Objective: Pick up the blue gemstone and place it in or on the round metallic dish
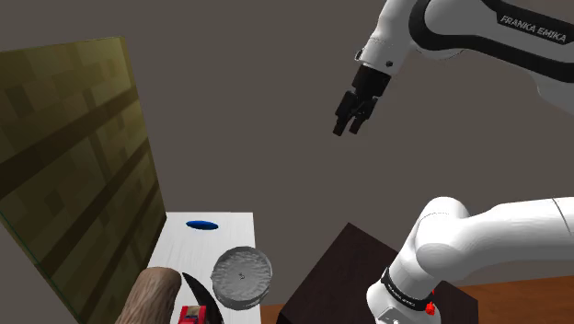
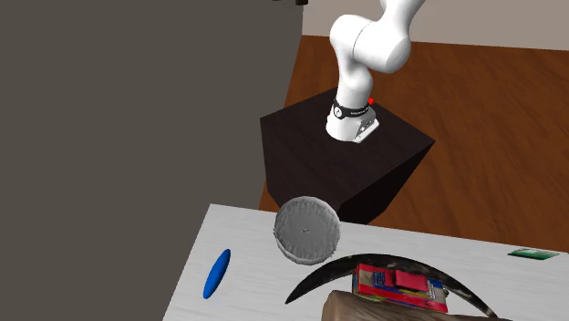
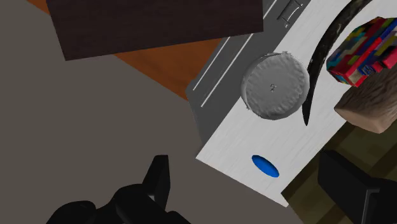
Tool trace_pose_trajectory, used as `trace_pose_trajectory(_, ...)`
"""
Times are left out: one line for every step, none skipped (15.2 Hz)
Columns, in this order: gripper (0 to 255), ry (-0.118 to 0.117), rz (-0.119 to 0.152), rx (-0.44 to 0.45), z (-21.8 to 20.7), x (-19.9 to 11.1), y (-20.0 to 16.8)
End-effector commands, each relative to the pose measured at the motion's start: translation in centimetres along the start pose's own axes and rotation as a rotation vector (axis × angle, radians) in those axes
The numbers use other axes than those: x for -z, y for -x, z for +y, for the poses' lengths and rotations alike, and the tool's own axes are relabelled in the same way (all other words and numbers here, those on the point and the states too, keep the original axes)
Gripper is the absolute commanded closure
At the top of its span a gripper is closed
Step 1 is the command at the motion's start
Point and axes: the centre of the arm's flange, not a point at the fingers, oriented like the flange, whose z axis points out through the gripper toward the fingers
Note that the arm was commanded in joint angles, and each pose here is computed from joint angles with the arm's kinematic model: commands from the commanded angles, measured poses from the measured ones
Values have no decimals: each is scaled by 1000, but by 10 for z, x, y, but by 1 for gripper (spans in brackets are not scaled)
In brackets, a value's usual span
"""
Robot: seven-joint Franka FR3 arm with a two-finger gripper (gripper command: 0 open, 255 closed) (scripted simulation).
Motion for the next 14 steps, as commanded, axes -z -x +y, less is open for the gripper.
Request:
trace_pose_trajectory(0,0,0,0,0,0,0)
trace_pose_trajectory(0,-7,-7,13,1,-10,-10)
trace_pose_trajectory(0,-13,-14,26,2,-20,-20)
trace_pose_trajectory(0,-20,-22,40,3,-30,-29)
trace_pose_trajectory(0,-27,-29,53,4,-40,-39)
trace_pose_trajectory(0,-34,-36,66,4,-50,-49)
trace_pose_trajectory(0,-40,-43,79,5,-60,-58)
trace_pose_trajectory(0,-47,-50,93,5,-71,-68)
trace_pose_trajectory(0,-54,-58,106,5,-81,-77)
trace_pose_trajectory(0,-60,-65,119,5,-92,-87)
trace_pose_trajectory(0,-67,-72,132,4,-102,-96)
trace_pose_trajectory(0,-74,-79,146,3,-113,-105)
trace_pose_trajectory(0,-81,-86,159,3,-123,-114)
trace_pose_trajectory(0,-87,-94,172,2,-134,-123)
